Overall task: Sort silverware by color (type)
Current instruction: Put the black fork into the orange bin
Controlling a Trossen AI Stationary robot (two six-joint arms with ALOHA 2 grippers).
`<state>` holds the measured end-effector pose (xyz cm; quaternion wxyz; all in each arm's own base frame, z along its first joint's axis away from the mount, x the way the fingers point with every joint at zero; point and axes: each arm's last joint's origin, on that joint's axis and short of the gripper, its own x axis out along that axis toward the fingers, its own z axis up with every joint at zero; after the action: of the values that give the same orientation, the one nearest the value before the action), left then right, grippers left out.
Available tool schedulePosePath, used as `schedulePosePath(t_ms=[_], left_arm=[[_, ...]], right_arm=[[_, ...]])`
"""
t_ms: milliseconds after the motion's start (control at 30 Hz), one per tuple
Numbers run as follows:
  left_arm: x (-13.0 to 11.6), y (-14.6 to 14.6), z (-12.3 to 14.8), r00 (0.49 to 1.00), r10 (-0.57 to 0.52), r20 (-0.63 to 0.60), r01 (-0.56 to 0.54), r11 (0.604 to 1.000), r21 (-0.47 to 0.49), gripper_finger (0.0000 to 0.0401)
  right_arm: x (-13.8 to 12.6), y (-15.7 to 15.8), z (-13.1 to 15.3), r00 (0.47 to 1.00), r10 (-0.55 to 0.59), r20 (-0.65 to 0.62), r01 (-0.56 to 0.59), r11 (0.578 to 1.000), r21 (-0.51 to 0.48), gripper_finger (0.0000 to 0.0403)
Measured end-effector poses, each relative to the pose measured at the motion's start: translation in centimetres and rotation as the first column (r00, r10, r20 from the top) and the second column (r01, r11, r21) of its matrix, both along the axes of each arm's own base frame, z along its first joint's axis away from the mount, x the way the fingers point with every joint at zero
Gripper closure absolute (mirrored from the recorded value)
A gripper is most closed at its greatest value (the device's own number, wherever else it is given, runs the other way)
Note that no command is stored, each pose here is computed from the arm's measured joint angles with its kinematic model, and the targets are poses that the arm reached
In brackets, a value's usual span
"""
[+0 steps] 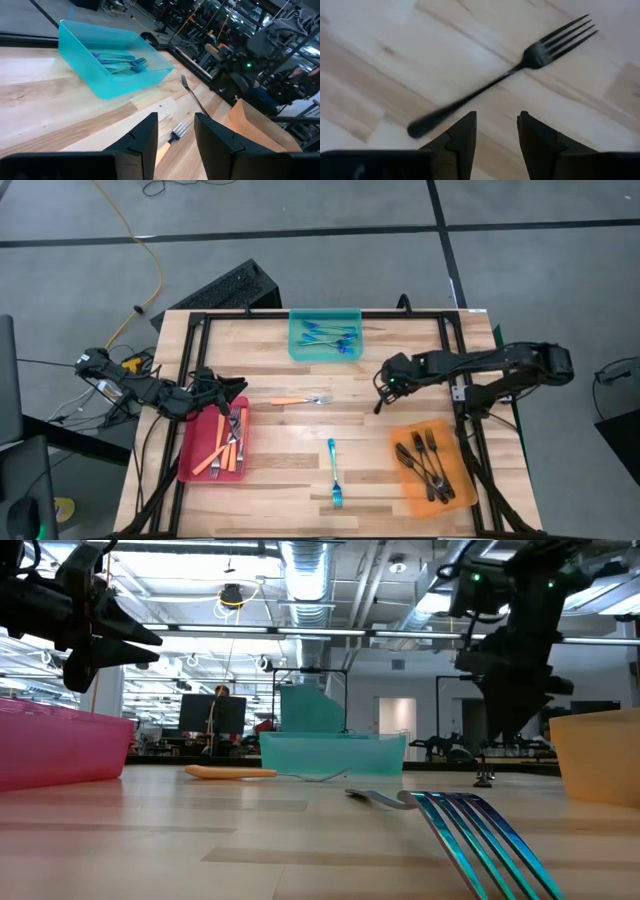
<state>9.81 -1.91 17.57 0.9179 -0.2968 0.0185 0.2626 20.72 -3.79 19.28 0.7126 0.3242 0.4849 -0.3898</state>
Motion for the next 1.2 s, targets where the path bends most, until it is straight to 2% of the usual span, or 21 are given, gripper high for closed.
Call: schedulePosePath(t_ms=[200, 367, 633, 867, 967, 1200], left_arm=[[0.0, 0.0, 0.0, 1.0, 0.002, 0.0, -0.002, 1.0, -0.003, 0.0289], [0.0, 0.0, 0.0, 1.0, 0.003, 0.0, -0.003, 1.0, -0.003, 0.0289], [0.0, 0.0, 0.0, 1.0, 0.006, 0.003, -0.006, 1.0, -0.008, 0.0289], [0.0, 0.0, 0.0, 1.0, 0.005, 0.004, -0.005, 1.0, -0.01, 0.0289], [0.0, 0.0, 0.0, 1.0, 0.003, 0.003, -0.003, 1.0, -0.011, 0.0289], [0.0, 0.0, 0.0, 1.0, 0.003, 0.003, -0.003, 1.0, -0.01, 0.0289]], right_arm=[[0.7, -1.2, -0.6, 0.993, -0.106, 0.042, 0.108, 0.994, -0.035, 0.0237], [1.9, -1.5, -1.9, 0.981, -0.185, 0.06, 0.187, 0.982, -0.021, 0.0237], [2.9, -1.7, -5.3, 0.971, -0.231, -0.064, 0.231, 0.973, -0.012, 0.0237], [3.6, -1.8, -7.0, 0.963, -0.251, -0.1, 0.251, 0.968, -0.013, 0.024], [3.6, -1.8, -7.1, 0.957, -0.273, -0.101, 0.274, 0.962, -0.007, 0.0258], [3.7, -1.8, -7.1, 0.959, -0.272, -0.083, 0.273, 0.962, 0.006, 0.0336]])
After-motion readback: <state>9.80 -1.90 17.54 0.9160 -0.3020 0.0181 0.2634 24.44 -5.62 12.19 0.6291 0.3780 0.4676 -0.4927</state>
